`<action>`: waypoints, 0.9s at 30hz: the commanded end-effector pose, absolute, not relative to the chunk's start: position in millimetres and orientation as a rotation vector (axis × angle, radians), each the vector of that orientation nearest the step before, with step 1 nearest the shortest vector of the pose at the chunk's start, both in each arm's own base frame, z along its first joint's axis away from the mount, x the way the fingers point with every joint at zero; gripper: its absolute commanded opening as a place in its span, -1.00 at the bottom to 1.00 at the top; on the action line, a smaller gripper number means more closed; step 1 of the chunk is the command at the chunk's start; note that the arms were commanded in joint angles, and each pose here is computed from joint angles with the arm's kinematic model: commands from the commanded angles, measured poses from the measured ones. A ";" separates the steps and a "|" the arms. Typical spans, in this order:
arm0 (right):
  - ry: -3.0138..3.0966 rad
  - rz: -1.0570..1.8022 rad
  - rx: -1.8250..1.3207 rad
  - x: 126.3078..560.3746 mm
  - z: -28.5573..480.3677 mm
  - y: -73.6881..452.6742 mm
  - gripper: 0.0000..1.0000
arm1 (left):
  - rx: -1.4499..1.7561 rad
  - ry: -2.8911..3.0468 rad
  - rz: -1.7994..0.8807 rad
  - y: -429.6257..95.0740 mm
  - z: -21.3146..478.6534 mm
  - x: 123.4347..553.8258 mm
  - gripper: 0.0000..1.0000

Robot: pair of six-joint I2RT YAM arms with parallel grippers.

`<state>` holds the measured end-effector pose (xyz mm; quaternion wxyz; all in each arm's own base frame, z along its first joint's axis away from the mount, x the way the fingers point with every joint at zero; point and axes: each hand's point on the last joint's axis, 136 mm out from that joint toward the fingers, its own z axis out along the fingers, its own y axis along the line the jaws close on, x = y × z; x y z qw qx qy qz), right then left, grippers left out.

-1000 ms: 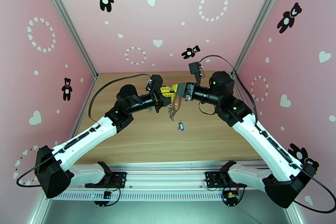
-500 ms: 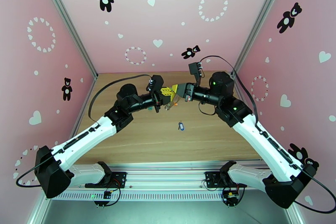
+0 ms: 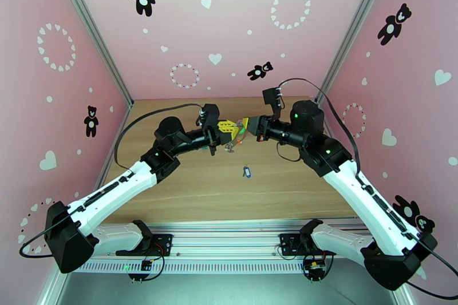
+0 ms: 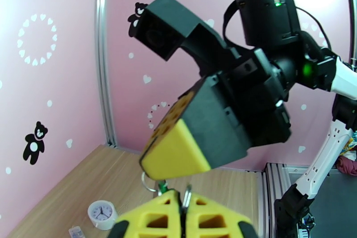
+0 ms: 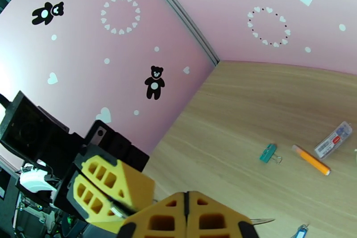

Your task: Remove the keys from the keyring

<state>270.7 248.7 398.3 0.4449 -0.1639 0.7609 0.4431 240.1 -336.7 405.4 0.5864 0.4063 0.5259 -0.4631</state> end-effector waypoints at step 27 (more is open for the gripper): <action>2.597 0.513 0.233 272.2 66.0 95.8 -1.00 | 0.163 2.036 -1.030 -270.5 180.2 330.6 -1.00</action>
